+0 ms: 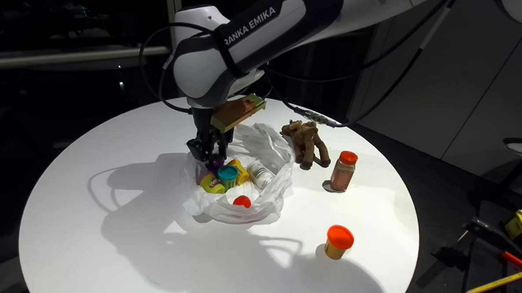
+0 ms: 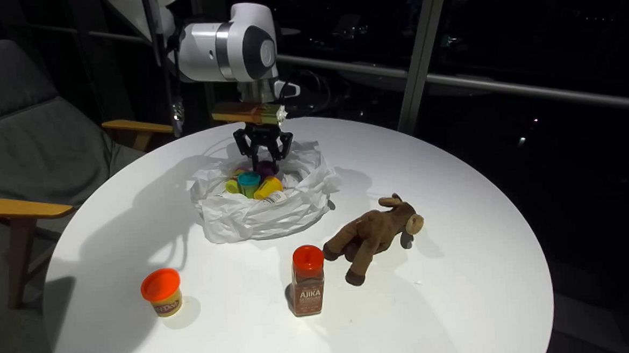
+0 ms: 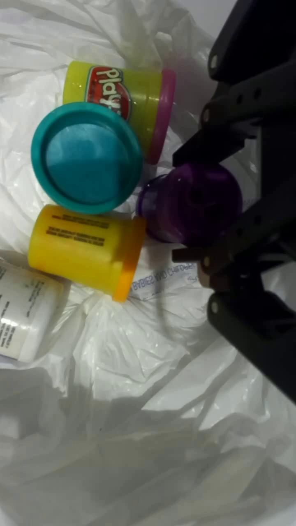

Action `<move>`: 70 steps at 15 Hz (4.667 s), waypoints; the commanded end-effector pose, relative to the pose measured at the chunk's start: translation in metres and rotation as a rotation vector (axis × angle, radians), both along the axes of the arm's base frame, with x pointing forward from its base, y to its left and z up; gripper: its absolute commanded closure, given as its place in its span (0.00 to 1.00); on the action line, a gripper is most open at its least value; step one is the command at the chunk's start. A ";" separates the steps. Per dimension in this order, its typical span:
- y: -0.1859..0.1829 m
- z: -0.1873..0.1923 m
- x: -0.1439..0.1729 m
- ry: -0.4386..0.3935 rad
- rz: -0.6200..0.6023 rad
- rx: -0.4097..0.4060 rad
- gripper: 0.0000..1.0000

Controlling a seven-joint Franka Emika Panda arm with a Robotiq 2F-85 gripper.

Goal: Remove the contents from the plastic.

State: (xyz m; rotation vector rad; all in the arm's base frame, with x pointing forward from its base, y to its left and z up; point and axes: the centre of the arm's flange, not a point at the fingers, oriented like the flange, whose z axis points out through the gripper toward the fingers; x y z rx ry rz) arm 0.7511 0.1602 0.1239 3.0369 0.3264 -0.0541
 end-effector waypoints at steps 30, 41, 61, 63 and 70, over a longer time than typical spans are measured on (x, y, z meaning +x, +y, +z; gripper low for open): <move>-0.140 0.068 -0.198 0.084 -0.608 -0.146 0.74; -0.119 -0.015 -0.136 -0.045 -0.508 -0.098 0.57; -0.007 0.141 -0.063 -0.140 -0.177 -0.063 0.00; 0.010 0.111 -0.051 -0.096 -0.113 -0.064 0.00; 0.024 0.023 -0.032 0.047 -0.036 -0.082 0.00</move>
